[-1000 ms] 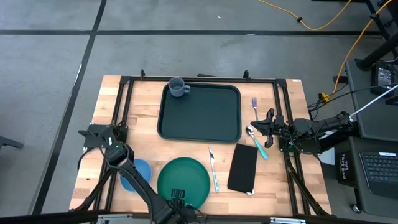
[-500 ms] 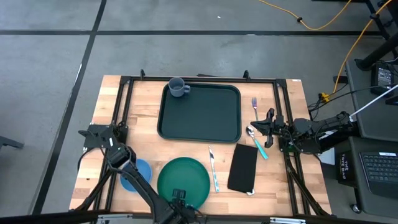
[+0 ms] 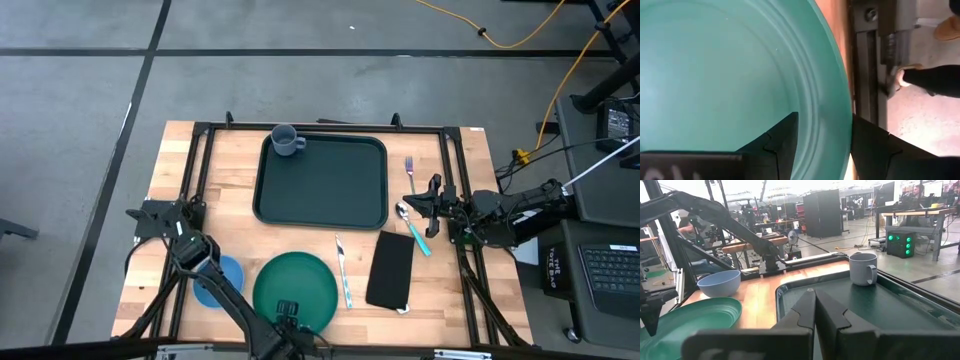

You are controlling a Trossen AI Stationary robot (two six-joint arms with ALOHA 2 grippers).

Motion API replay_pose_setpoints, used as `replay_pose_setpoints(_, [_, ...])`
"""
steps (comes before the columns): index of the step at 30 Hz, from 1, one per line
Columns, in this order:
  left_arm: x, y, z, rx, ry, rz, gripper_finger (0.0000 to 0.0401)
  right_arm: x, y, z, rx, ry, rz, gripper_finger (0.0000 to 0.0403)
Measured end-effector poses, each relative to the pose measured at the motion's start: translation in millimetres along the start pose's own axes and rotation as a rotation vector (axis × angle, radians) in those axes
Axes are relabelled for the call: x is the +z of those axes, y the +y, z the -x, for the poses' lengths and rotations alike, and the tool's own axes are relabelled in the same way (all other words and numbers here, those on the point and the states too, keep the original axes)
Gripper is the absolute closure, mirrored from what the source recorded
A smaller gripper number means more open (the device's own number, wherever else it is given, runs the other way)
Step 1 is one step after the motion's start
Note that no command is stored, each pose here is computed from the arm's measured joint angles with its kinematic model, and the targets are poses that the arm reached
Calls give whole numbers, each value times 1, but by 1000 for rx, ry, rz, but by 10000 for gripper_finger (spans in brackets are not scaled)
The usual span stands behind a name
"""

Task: Set up tray
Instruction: Put the green plate on the green serving tray below the blue mug

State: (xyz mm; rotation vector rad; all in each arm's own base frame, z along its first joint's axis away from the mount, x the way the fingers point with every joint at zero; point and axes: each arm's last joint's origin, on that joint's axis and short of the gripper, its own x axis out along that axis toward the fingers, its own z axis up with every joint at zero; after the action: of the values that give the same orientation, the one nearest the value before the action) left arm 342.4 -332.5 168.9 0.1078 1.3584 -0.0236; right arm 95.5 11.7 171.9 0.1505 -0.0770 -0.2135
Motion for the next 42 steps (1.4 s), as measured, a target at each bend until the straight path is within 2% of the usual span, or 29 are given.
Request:
replay_pose_setpoints(15, [-1,7,-1,62,18,-1,253,0,0,0,0,0,0,393])
replay_pose_setpoints(25, [-1,6,-1,58,14,36,312,0,0,0,0,0,0,393])
replay_pose_setpoints(33, [-2,5,0,48,21,29,391,0,0,0,0,0,0,393])
replay_pose_setpoints(42, [-4,-2,11,18,24,9,397,0,0,0,1,0,0,393])
